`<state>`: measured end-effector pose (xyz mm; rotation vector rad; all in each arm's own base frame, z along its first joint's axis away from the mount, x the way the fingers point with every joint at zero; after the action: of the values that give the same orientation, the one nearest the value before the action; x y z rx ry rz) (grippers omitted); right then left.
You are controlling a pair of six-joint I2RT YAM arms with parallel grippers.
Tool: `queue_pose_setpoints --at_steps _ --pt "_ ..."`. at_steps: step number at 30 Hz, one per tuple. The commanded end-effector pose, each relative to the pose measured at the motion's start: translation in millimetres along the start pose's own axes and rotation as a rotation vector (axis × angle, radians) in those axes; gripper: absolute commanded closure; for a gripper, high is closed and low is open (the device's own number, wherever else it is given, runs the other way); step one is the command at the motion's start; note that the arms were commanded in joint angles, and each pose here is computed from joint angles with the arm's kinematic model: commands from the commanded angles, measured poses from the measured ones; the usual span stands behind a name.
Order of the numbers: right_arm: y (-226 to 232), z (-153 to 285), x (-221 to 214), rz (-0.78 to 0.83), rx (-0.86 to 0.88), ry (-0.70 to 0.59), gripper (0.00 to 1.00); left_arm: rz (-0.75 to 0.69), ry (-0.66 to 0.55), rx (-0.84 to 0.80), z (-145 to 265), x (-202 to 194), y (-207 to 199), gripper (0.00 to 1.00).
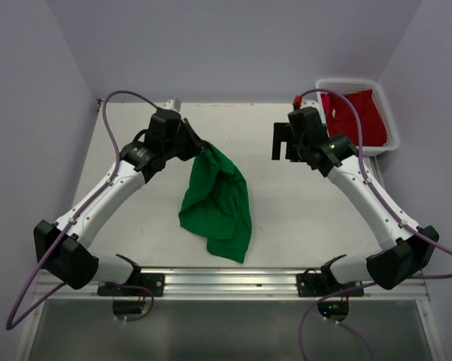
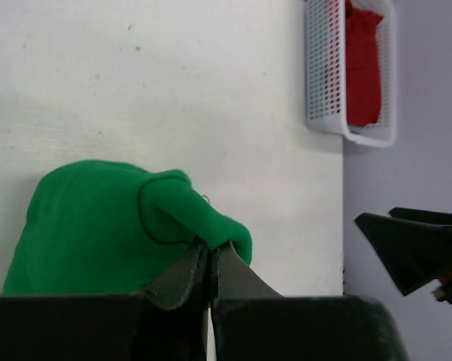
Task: Fold and stack the t-shirts
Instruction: Flatten out the tshirt
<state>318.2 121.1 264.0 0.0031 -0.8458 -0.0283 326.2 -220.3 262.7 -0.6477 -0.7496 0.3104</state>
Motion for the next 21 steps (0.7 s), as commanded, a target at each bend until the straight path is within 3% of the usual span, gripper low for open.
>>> queue_pose_setpoints --at_steps 1,5,9,13,14,16,17,18,21 --pt "3 1 4 0.016 0.013 -0.007 0.01 0.057 -0.152 -0.156 24 39 -49 1.0" --pt "4 -1 6 0.018 0.008 -0.003 0.01 0.117 -0.268 0.043 1 57 0 1.0" --pt "0 3 6 0.022 -0.001 -0.005 0.01 0.278 -0.249 0.302 -19 50 114 1.0" --pt "-2 5 3 0.033 -0.002 0.0 0.01 0.528 -0.25 0.546 -5 35 239 0.99" --pt "-1 4 2 0.035 0.002 0.004 0.01 0.598 -0.25 0.57 1 27 267 0.84" --pt "0 2 0 0.039 0.006 0.012 0.01 0.61 -0.229 0.559 4 22 277 0.68" --pt "0 1 -1 0.04 0.002 0.013 0.01 0.582 -0.232 0.55 8 23 275 0.57" --pt "0 -2 -3 0.047 0.0 0.023 0.01 0.563 -0.24 0.536 11 26 271 0.4" --pt "1 -6 -6 0.046 0.0 0.034 0.01 0.463 -0.338 0.488 28 46 241 0.18"
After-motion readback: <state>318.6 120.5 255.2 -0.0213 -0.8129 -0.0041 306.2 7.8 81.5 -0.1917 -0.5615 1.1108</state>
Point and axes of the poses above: each gripper's point midway between its finger pads, its own z axis back along the fingers, its own y axis along the line the jaws close on, x = y × z, the point moved 2 cm from there along z, back along the fingers, and after that the axes turned 1 degree about z, right-handed, at the moved point
